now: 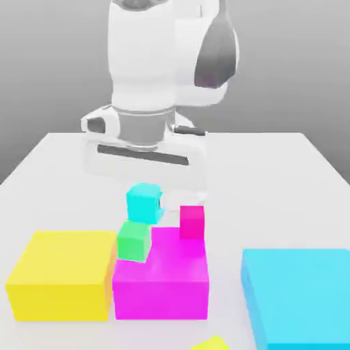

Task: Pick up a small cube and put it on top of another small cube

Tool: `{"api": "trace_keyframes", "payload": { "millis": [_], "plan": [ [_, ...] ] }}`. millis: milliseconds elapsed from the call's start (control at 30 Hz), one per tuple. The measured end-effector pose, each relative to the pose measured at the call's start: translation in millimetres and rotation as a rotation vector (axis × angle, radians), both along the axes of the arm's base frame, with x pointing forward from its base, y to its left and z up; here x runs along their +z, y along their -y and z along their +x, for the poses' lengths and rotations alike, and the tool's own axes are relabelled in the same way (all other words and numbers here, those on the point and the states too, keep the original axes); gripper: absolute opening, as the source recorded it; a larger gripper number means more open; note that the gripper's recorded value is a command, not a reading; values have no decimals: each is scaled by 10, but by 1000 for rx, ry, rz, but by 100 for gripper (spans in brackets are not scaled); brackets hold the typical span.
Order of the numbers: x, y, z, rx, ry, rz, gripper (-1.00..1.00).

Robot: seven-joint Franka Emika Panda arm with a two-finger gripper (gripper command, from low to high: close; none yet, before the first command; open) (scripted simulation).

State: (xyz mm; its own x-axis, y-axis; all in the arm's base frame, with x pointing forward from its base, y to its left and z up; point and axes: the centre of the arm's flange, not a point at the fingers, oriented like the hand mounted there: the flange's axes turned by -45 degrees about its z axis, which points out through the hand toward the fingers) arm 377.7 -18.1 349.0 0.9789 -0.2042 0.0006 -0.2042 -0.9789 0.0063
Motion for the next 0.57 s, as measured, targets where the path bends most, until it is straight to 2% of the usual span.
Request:
{"api": "trace_keyframes", "payload": {
  "millis": [267,467,500,567],
  "plan": [
    [-75,-493,-769,271,0,11,-100],
    [-640,-527,-829,297,0,9,-100],
    [-704,-526,-837,297,0,9,100],
    [-704,-526,-837,297,0,9,100]
  ]
}}
